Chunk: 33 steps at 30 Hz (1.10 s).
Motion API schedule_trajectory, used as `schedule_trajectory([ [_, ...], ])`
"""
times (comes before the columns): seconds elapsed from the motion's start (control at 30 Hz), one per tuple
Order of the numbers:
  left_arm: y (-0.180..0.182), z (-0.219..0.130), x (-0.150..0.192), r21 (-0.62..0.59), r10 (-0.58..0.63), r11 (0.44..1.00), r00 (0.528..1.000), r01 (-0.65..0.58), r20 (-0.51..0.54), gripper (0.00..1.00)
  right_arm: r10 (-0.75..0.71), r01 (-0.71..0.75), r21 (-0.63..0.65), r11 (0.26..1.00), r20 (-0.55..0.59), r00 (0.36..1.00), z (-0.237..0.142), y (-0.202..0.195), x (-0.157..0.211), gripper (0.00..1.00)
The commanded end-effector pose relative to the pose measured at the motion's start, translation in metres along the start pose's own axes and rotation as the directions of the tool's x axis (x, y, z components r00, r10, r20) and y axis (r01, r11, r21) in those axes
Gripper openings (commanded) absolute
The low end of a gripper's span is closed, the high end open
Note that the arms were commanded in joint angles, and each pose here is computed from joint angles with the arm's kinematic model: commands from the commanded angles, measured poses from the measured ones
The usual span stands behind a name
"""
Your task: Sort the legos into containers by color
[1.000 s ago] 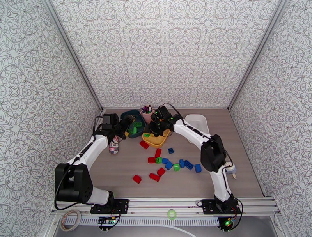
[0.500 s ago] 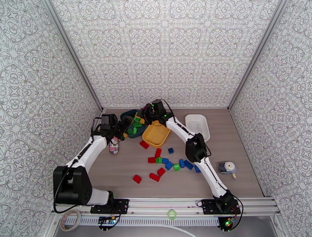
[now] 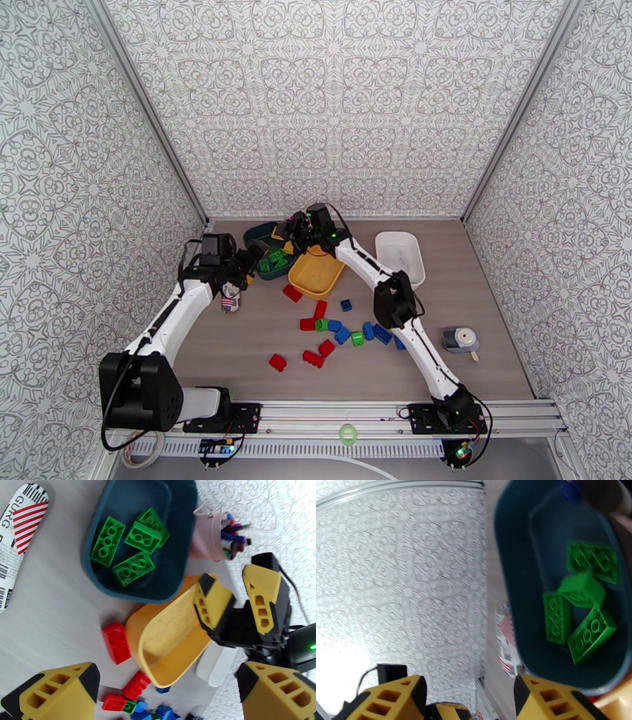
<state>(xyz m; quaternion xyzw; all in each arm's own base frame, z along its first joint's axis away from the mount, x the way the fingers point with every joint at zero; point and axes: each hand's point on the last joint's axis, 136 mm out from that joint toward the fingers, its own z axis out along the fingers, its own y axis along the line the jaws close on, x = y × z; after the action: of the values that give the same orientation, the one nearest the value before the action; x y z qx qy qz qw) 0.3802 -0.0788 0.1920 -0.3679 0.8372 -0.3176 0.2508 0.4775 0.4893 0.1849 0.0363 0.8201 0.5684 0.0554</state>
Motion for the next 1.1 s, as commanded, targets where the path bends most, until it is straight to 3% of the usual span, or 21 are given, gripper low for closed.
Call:
schedule_trajectory([
  [0.0, -0.008, -0.011, 0.012, -0.036, 0.113, 0.993, 0.994, -0.114, -0.008, 0.97, -0.139, 0.138, 0.055, 0.989, 0.009, 0.99, -0.042, 0.037, 0.021, 0.6],
  [0.2, -0.011, -0.011, 0.041, -0.079, 0.229, 0.97, 0.973, -0.231, -0.03, 0.98, -0.223, 0.21, 0.317, 0.925, 0.004, 0.975, -0.105, 0.003, 0.06, 0.6],
  [0.37, -0.003, -0.003, 0.078, -0.126, 0.301, 0.942, 0.948, -0.312, -0.099, 0.97, -0.207, 0.184, 0.527, 0.83, -0.016, 0.978, -0.164, -0.049, 0.104, 0.57],
  [0.57, 0.012, 0.011, 0.141, -0.151, 0.418, 0.878, 0.881, -0.455, -0.224, 0.98, -0.146, 0.113, 0.651, 0.75, -0.003, 0.989, -0.228, -0.101, 0.159, 0.6],
  [0.77, 0.033, 0.018, 0.184, -0.157, 0.473, 0.83, 0.825, -0.535, -0.309, 0.98, -0.055, 0.073, 0.724, 0.686, -0.049, 0.997, -0.253, -0.157, 0.22, 0.61],
  [1.07, 0.053, 0.017, 0.201, -0.156, 0.396, 0.877, 0.868, -0.454, -0.299, 0.99, -0.027, 0.123, 0.79, 0.6, -0.134, 0.991, -0.254, -0.195, 0.268, 0.58],
])
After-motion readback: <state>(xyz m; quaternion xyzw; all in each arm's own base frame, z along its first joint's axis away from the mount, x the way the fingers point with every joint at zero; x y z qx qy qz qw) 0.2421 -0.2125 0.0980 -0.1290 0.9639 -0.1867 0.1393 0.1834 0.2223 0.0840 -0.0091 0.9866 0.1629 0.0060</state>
